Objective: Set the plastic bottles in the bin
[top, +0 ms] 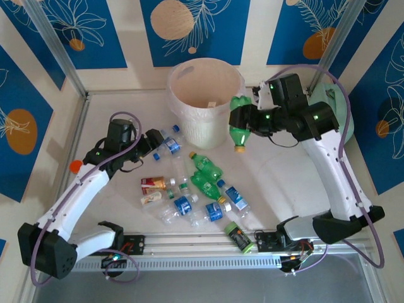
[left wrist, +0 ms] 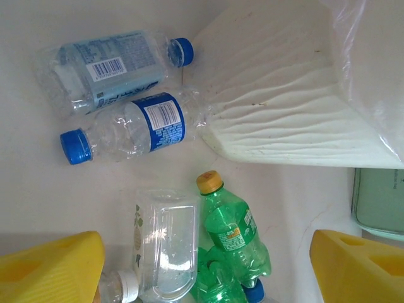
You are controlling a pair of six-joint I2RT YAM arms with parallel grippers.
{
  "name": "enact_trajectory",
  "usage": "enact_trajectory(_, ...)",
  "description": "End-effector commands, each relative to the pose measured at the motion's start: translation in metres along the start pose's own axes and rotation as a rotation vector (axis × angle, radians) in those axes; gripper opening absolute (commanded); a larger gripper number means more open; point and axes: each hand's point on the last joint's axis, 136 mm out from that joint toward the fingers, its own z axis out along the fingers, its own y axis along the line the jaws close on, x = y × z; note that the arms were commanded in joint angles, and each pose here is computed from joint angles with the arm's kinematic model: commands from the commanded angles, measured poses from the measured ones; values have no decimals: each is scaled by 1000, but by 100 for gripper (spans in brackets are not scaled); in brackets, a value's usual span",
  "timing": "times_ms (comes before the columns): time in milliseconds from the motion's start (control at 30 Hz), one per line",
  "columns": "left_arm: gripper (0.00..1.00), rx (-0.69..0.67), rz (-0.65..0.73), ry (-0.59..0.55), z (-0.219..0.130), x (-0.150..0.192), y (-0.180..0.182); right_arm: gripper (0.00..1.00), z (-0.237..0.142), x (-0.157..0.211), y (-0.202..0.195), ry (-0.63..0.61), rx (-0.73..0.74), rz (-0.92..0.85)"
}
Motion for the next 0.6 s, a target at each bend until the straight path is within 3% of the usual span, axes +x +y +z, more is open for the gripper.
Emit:
enact_trajectory(0, 84, 53, -15, -38, -7, -11, -12, 51, 1, -35, 27, -70, -93, 27)
enact_trajectory(267, 84, 17, -18, -33, -9, -3, 1, 51, 19, -105, 49, -127, -178, 49)
enact_trajectory(567, 84, -2, -27, -46, -4, -2, 9, 50, 71, -148, 33, -102, -184, 113)
